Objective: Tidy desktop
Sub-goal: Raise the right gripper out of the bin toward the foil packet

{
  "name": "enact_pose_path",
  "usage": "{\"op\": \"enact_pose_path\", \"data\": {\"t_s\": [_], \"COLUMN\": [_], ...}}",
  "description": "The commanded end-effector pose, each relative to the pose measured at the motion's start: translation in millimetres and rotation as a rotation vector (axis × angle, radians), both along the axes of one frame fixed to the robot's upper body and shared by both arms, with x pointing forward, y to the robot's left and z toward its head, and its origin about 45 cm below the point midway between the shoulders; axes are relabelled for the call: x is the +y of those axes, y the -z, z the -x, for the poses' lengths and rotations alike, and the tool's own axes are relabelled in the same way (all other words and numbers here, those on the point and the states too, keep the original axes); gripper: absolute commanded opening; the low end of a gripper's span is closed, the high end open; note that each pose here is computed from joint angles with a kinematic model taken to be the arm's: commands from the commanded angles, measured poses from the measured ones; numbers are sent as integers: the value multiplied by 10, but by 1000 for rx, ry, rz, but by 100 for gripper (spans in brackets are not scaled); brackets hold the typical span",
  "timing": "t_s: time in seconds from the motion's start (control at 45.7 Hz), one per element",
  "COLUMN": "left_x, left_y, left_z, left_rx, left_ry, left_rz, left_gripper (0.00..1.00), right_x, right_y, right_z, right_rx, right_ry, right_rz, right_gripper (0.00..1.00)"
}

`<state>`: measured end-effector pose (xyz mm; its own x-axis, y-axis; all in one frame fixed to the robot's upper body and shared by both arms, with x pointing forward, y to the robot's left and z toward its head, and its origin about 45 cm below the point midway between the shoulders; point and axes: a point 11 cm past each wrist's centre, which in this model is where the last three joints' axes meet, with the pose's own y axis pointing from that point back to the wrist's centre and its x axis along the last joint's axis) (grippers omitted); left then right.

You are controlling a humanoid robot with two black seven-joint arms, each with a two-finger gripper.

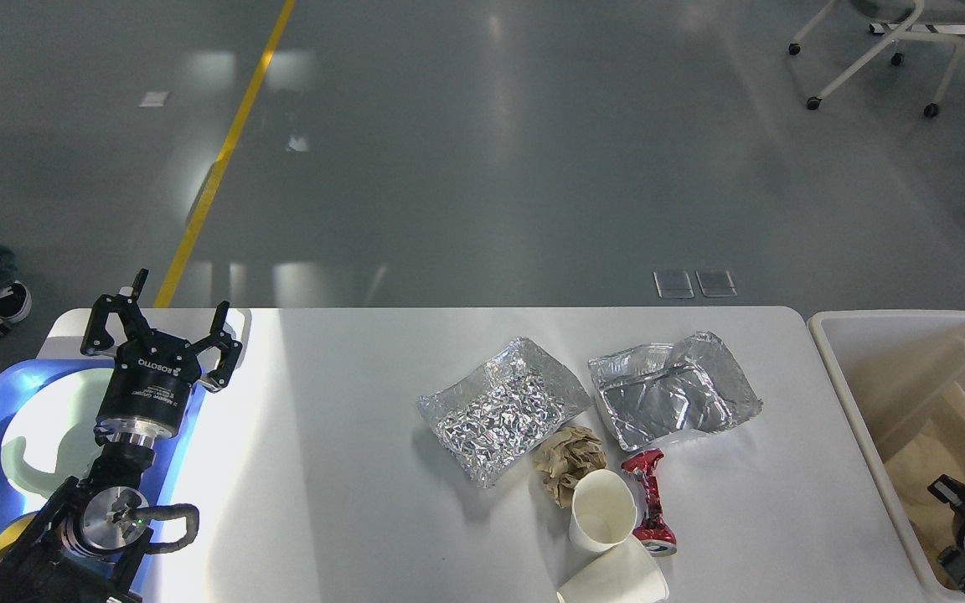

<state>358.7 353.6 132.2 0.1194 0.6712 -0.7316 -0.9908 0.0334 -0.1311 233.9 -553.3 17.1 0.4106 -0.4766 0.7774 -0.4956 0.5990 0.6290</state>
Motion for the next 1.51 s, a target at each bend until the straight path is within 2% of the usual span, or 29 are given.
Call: {"op": "enact_pose_path", "data": {"t_s": [0.0,0.088,0.109,0.175,0.197,0.219,0.525,0.657,0.788,1.007,1.117,1.292,1.489], "left_x": [-3,1,-4,-3,0,-3,0,0,0,1,0,-2,0], "left_y": [1,-1,2,1,0,1,0,0,0,-1,0,-5,0], "left_z": [0,0,0,0,0,0,0,0,0,0,0,-5,0], "left_rx": [0,0,1,0,1,0,1,1,1,0,1,-1,1], "left_ry": [1,-1,2,1,0,1,0,0,0,-1,0,1,0], "left_rz": [0,0,0,0,0,0,0,0,0,0,0,0,0], "left_gripper": [97,97,97,97,97,97,97,97,97,97,97,97,97], "right_x": [23,16,15,-12,-18,-9,8,0,-144,20,258,703,1417], "right_y": [17,6,4,-28,-40,-40,-50,-182,-409,-1036,-1434,-2044,-2546], "right_z": [0,-9,-10,-30,-44,-53,-92,-285,-354,-883,-1190,-1545,-1640], "right_rx": [-2,-8,-9,-13,-15,-16,-15,-25,70,236,360,467,615], "right_ry": [4,5,5,5,3,1,-3,-29,-93,-309,-414,-535,-676], "right_rz": [-9,-7,-6,0,2,1,-10,-19,-44,-103,-144,-163,-236], "right_gripper": [0,0,16,80,94,100,100,100,100,100,100,100,100]}}
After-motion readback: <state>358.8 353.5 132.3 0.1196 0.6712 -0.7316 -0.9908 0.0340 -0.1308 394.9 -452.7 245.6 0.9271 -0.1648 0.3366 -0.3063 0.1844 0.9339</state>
